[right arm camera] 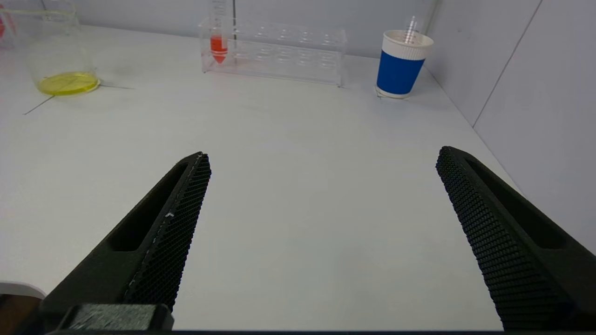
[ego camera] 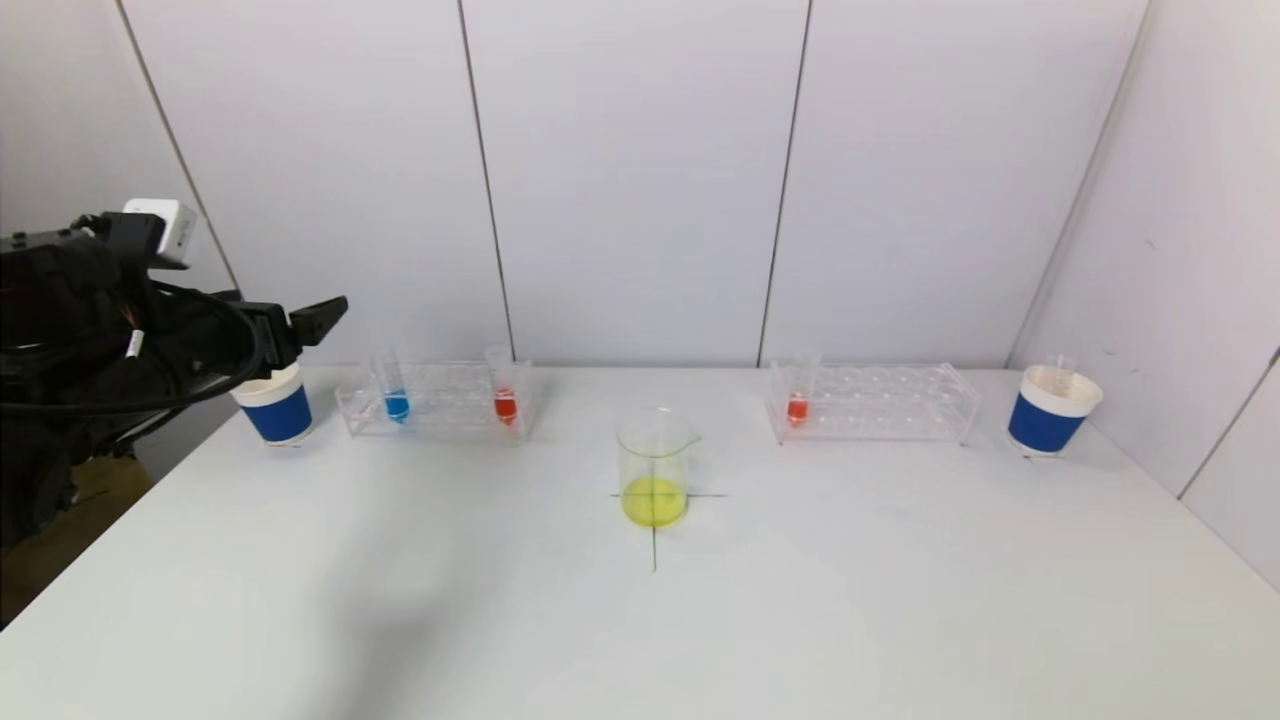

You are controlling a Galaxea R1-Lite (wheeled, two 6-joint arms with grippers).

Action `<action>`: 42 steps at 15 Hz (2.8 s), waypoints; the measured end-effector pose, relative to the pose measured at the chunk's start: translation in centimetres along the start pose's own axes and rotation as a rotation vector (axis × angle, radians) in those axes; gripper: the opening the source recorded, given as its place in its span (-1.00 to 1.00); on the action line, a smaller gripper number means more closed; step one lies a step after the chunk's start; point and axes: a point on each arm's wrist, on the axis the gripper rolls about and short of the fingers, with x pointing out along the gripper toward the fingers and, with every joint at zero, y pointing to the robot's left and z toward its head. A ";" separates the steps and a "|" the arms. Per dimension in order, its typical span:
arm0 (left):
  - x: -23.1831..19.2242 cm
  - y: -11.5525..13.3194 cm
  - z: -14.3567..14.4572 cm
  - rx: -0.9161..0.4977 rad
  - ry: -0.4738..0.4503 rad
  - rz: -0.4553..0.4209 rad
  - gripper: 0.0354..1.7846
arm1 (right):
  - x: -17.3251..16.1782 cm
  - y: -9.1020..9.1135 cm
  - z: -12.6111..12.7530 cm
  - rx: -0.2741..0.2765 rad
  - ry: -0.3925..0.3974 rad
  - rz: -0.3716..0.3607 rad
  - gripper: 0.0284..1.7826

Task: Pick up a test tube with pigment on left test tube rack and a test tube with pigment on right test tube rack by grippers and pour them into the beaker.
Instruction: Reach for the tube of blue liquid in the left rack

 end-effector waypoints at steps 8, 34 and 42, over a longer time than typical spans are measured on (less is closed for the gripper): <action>5.6 1.1 -6.7 0.007 -0.022 -0.001 0.98 | 0.0 0.0 0.0 0.000 0.000 0.000 0.98; 10.0 1.0 -11.7 0.007 -0.003 -0.022 0.98 | 0.0 0.0 0.0 0.000 0.000 -0.001 0.98; 11.1 0.8 -12.0 0.011 -0.015 -0.029 0.98 | 0.0 0.0 0.0 0.000 0.000 0.000 0.98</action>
